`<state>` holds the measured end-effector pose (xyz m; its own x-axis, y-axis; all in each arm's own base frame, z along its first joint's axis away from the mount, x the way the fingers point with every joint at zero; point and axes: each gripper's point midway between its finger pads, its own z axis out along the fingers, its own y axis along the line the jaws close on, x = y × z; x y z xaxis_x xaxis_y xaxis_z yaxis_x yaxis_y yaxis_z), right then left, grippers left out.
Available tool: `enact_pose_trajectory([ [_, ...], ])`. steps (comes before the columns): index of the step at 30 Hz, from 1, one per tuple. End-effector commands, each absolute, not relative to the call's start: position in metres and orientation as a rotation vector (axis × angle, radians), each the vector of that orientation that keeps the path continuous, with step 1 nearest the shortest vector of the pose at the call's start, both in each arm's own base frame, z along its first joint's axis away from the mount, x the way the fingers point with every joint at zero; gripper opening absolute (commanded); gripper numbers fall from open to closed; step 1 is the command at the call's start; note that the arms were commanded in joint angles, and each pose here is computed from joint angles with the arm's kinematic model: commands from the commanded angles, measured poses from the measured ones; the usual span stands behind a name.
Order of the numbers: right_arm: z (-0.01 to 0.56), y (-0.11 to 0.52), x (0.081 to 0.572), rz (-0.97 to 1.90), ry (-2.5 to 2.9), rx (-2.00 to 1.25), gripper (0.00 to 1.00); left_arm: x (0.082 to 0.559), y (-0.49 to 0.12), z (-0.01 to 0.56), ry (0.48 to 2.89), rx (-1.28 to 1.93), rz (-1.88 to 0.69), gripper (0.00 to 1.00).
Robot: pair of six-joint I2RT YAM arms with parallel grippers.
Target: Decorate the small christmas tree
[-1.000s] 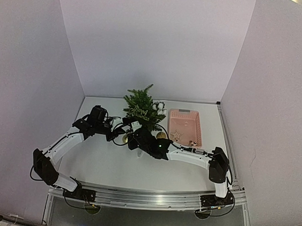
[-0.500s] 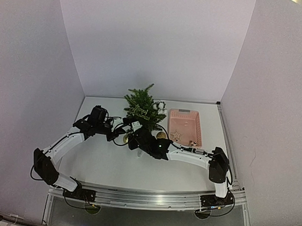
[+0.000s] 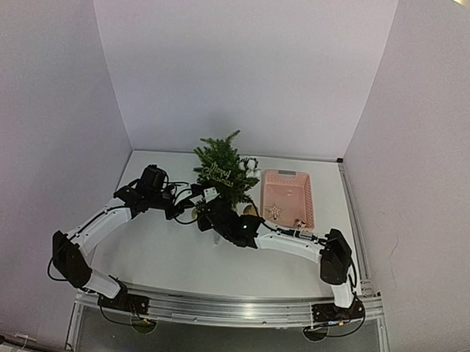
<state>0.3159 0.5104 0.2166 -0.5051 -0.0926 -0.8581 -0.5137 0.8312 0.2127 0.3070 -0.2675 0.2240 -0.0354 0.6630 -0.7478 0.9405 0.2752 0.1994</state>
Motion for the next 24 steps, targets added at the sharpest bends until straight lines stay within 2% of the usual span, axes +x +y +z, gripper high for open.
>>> enact_pose_trajectory([
  [1, 0.202, 0.503, 0.317, 0.459, 2.09, -0.458, 0.0, 0.318, -0.261, 0.237, 1.743, 1.427, -0.38, 0.0],
  [11, 0.203, 0.509, 0.315, 0.483, 2.09, -0.474, 0.0, 0.313, -0.26, 0.248, 1.724, 1.422, -0.382, 0.03],
  [13, 0.204, 0.51, 0.315, 0.486, 2.089, -0.475, 0.0, 0.308, -0.26, 0.251, 1.716, 1.428, -0.402, 0.07],
  [17, 0.205, 0.51, 0.315, 0.487, 2.087, -0.475, 0.0, 0.301, -0.257, 0.254, 1.705, 1.438, -0.425, 0.23],
  [24, 0.211, 0.511, 0.315, 0.491, 2.074, -0.48, 0.0, 0.303, -0.252, 0.262, 1.707, 1.412, -0.445, 0.26],
])
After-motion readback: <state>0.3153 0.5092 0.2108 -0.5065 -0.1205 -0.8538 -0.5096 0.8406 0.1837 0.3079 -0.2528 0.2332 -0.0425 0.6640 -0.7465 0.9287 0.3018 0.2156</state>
